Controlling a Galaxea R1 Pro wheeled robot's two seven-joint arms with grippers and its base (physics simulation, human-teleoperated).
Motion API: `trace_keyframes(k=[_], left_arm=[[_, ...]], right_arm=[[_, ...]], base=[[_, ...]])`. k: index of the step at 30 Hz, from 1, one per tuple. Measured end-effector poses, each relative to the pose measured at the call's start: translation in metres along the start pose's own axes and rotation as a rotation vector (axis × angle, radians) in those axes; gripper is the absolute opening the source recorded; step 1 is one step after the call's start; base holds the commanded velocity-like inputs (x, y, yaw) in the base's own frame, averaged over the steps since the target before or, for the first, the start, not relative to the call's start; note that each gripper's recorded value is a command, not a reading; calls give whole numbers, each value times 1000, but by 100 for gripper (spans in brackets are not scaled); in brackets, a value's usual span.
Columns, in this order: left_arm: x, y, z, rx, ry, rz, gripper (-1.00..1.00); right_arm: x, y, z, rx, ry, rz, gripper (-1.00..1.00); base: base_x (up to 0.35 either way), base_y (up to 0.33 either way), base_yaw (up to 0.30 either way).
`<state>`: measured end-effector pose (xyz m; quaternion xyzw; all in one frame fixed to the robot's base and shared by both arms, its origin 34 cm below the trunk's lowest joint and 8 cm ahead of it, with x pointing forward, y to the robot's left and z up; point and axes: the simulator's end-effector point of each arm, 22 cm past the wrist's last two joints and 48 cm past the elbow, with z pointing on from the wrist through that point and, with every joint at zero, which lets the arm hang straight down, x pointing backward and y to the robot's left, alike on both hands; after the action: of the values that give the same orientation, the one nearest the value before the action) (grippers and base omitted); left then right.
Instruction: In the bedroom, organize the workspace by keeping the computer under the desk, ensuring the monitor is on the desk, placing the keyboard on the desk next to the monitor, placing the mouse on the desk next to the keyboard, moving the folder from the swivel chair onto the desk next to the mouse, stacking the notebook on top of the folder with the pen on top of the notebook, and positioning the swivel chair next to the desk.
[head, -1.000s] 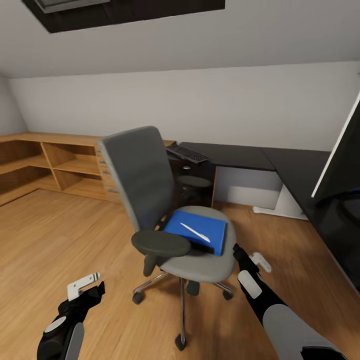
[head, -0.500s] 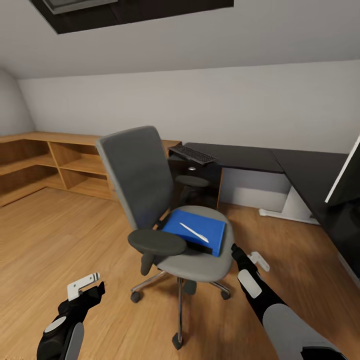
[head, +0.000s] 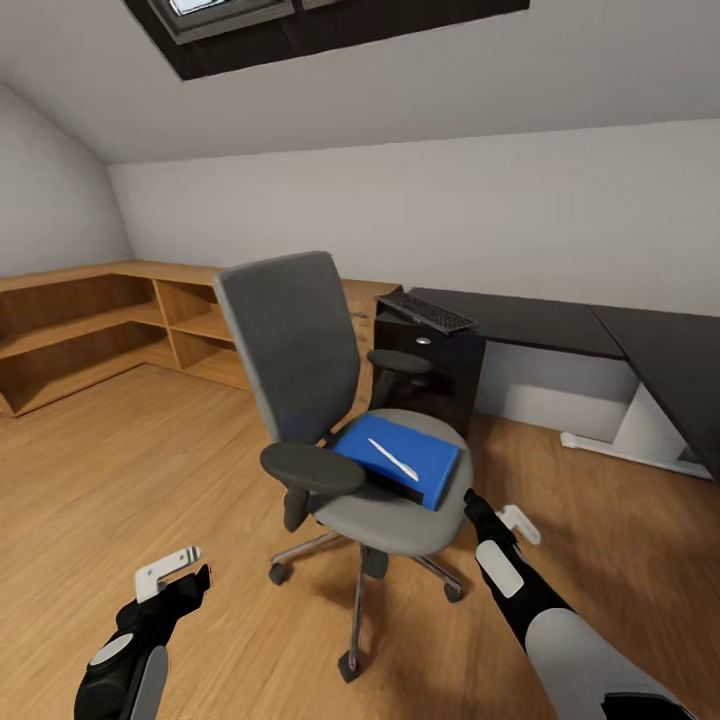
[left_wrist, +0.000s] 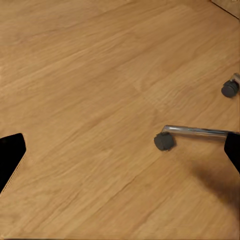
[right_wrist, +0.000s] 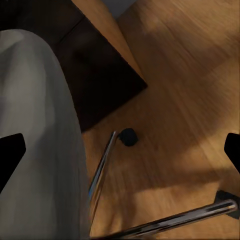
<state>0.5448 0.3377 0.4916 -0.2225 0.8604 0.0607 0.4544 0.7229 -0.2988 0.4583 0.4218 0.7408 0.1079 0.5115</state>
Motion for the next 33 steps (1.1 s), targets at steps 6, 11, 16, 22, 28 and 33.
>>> trace_keyframes(k=[6, 11, 16, 22, 28, 33], left_arm=[[0, 0, 0, 1, 0, 0, 100], [2, -1, 1, 1, 6, 2, 100], [2, 0, 0, 1, 5, 1, 100], [3, 0, 1, 0, 7, 2, 100], [3, 0, 1, -1, 7, 2, 100], [3, 0, 1, -1, 7, 2, 100]], right_arm=[[0, 2, -1, -6, 4, -6, 100], [2, 5, 0, -11, 15, 5, 100], [-4, 9, -1, -19, -5, 0, 100], [-5, 12, 0, -25, -4, 0, 100], [-7, 12, 0, -26, -12, 2, 100], [-10, 12, 0, -26, -23, 4, 100]], base=[[232, 0, 117], [79, 0, 7], [186, 87, 165], [56, 26, 255], [4, 2, 267], [0, 0, 267]])
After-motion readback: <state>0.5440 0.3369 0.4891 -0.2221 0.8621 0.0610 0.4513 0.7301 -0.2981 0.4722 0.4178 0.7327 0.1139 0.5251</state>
